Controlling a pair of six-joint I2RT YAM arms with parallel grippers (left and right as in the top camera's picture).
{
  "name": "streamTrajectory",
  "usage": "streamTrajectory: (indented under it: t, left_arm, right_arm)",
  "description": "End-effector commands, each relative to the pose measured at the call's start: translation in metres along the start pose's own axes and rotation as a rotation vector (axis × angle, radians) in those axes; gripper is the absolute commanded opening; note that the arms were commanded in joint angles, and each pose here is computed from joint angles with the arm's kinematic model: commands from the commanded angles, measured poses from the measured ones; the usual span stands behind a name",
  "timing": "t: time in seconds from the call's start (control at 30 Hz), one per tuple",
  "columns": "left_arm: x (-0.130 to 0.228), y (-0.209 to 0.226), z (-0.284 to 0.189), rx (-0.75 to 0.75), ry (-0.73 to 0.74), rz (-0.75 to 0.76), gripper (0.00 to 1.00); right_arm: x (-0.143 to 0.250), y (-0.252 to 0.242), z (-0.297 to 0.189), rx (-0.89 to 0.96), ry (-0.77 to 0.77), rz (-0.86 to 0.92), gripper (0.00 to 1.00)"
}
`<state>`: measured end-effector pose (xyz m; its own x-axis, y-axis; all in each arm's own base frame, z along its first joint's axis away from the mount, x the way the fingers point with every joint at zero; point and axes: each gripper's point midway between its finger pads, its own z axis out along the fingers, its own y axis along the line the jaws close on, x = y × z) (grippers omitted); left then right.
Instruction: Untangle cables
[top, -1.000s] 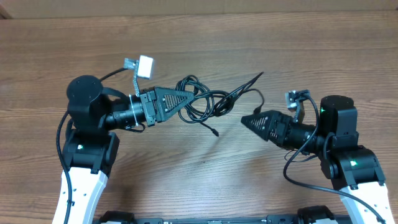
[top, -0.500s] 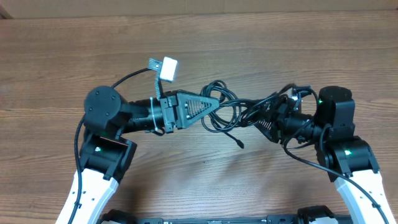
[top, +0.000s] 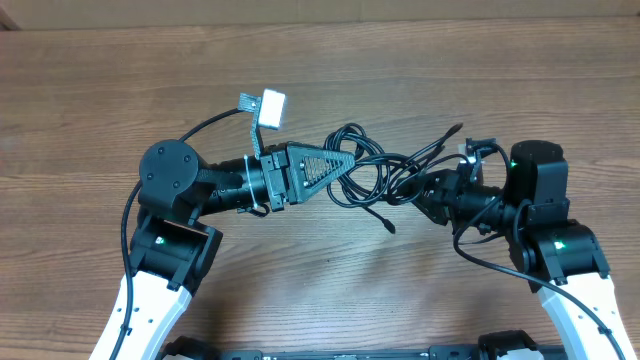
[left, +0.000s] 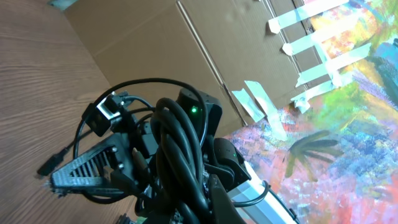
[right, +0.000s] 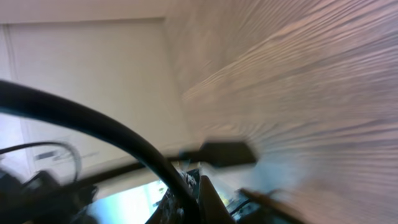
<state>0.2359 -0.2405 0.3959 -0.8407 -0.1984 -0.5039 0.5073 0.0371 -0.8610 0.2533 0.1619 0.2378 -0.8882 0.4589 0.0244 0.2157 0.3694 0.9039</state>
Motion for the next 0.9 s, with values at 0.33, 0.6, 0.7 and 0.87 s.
streamTrajectory:
  t: [0.33, 0.6, 0.7, 0.87]
  left_arm:
    - [-0.002, -0.014, -0.001, 0.017, -0.011, 0.070, 0.04]
    - [0.004, 0.014, -0.002, -0.082, -0.002, 0.210, 0.04]
    - [0.004, 0.029, -0.003, -0.140, -0.013, 0.181, 0.04]
    - [0.006, 0.034, -0.004, -0.158, 0.002, 0.267, 0.04]
  right_arm:
    - [-0.050, -0.101, -0.041, 0.554, -0.391, 0.004, 0.44]
    - [-0.017, -0.067, -0.021, 0.373, -0.139, -0.320, 1.00]
    - [-0.010, -0.055, -0.024, 0.318, -0.135, -0.358, 1.00]
    - [0.024, 0.015, -0.041, 0.007, -0.132, -0.495, 1.00]
